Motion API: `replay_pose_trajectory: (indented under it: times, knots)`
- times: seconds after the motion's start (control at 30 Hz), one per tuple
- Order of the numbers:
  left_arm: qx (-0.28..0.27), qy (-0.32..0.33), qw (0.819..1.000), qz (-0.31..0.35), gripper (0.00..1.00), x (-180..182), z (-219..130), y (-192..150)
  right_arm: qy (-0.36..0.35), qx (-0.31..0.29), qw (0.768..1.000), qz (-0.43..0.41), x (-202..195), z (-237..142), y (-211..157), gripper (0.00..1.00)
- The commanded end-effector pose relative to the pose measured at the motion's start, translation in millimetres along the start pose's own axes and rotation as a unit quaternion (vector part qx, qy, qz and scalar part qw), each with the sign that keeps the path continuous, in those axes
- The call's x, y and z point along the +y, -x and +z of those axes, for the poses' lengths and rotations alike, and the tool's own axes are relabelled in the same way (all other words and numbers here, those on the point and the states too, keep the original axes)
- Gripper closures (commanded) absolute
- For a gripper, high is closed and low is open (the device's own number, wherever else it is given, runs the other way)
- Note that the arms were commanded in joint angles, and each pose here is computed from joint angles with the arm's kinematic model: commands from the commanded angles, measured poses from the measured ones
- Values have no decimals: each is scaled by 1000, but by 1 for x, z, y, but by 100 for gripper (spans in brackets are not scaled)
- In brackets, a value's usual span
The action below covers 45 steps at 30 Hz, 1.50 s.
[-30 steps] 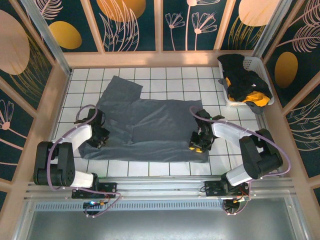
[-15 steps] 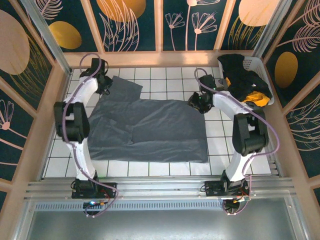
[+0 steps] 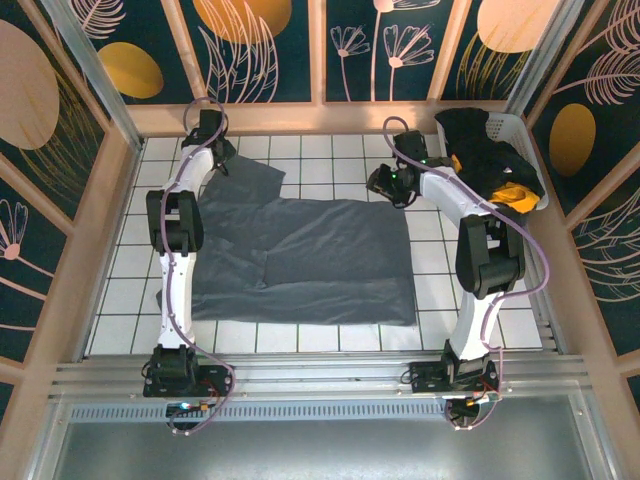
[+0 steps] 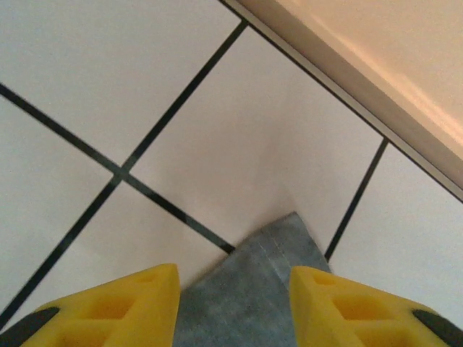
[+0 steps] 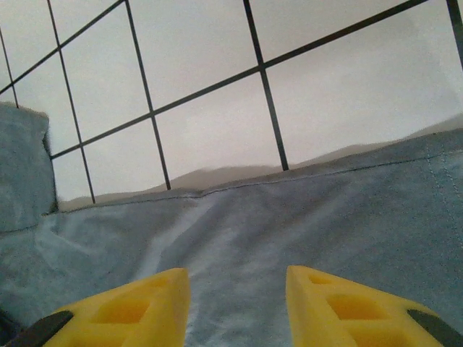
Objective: Fold and stack the t-shirts
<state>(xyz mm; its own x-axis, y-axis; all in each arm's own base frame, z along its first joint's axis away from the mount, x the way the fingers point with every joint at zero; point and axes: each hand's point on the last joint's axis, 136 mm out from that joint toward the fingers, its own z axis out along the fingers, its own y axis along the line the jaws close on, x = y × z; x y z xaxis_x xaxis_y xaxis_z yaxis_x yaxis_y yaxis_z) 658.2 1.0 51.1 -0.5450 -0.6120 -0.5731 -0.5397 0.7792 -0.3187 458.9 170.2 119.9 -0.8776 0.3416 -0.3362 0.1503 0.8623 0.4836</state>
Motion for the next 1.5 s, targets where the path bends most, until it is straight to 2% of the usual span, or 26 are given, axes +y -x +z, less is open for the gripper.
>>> replay_pose_trajectory:
  times: [0.0, 0.13, 0.27, 0.47, 0.6, 0.67, 0.77, 0.8, 0.9, 0.93, 1.07, 1.2, 1.47]
  knots:
    - [-28, -6, 999, 27, 51, -1, 16, 9, 6, 11, 1000, -6, -2, -9, -8, 60]
    - [-12, -4, 999, 33, 47, 0, 30, -4, 6, 14, 1000, -5, -6, -10, -10, 60]
    - [26, -19, 999, 36, 46, -5, 41, -30, 9, 20, 1000, -2, -10, -9, -13, 60]
    - [60, -33, 992, 106, 45, -37, 32, -74, 15, 28, 1000, -1, -10, 0, -13, 60]
    - [89, 55, 988, 110, 48, -2, 32, -96, 15, 29, 999, -1, -9, 3, -10, 60]
    - [115, 98, 982, 111, 54, 21, 34, -110, 14, 28, 1000, 0, -8, 4, -9, 60]
    - [141, 125, 976, 113, 65, 38, 36, -124, 6, 22, 1000, 2, -10, 4, -5, 60]
    - [142, 124, 976, 113, 71, 38, 36, -125, 1, 20, 1000, 4, -12, 4, -4, 60]
    - [129, 117, 979, 106, 96, 30, 28, -113, -19, 4, 1000, 12, -19, 3, 0, 61]
    - [120, 112, 981, 103, 100, 25, 23, -105, -30, -6, 999, 17, -23, 2, 2, 61]
    - [84, 90, 988, 90, 100, 5, -4, -73, -85, -45, 994, 55, -50, 3, 12, 61]
    - [57, 63, 993, 78, 100, -9, -30, -51, -134, -55, 985, 91, -74, 14, 20, 61]
    - [60, 26, 995, 75, 100, -23, -54, -43, -186, -48, 977, 89, -101, 45, 36, 62]
